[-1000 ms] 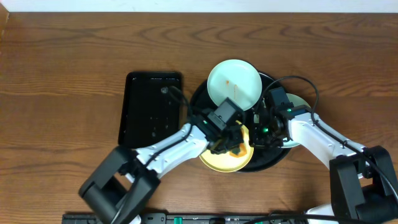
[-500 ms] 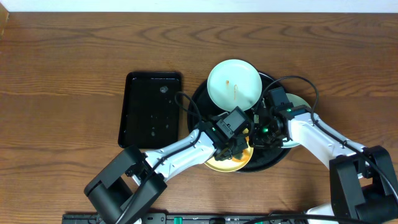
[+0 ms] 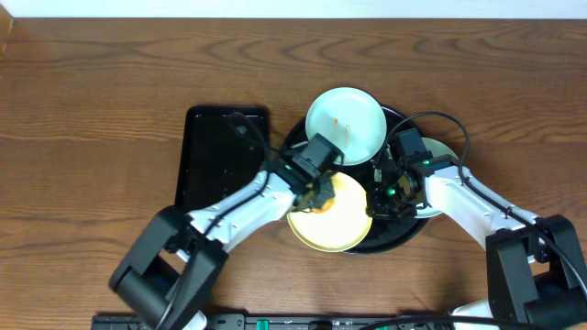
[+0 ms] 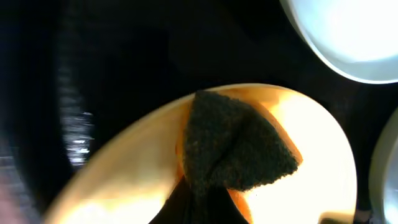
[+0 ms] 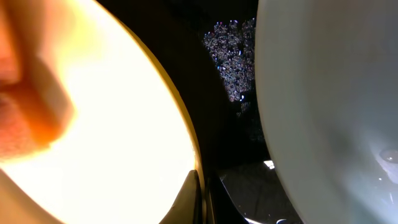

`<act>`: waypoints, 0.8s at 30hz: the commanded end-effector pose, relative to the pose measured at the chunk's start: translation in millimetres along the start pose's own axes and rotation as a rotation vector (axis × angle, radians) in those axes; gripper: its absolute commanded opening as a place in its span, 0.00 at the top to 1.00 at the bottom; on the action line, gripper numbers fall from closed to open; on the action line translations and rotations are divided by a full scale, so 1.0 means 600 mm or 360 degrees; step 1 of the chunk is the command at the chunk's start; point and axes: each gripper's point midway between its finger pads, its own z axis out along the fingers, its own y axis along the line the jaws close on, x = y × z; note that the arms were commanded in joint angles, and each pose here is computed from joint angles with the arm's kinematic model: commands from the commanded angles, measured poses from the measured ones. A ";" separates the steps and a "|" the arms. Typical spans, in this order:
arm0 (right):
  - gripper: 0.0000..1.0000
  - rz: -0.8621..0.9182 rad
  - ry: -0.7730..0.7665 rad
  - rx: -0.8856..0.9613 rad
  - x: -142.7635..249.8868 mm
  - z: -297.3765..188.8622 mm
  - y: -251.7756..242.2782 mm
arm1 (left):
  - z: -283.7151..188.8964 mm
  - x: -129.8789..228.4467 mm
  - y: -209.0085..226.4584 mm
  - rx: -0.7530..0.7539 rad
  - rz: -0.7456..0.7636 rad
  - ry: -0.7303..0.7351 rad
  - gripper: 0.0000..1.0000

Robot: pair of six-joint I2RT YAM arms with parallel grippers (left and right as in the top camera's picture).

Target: Clean dirty plates on tray and stack at the side

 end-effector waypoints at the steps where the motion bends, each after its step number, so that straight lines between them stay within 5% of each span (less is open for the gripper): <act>1: 0.99 -0.0003 0.0026 0.0022 0.007 0.005 0.001 | -0.048 -0.015 0.000 0.0026 0.0217 -0.0084 0.93; 5: 0.99 -0.0017 -0.0003 0.0011 0.000 0.000 0.005 | -0.104 -0.017 0.003 0.0047 0.0393 -0.0149 0.93; 12: 0.99 -0.0147 -0.0288 -0.0008 -0.051 -0.063 0.034 | -0.162 -0.074 0.048 -0.0013 0.0282 -0.0337 0.93; 24: 0.99 -0.0372 -0.0991 0.0646 -0.106 -0.250 -0.021 | -0.182 -0.169 0.159 -0.0154 0.0127 -0.0437 0.93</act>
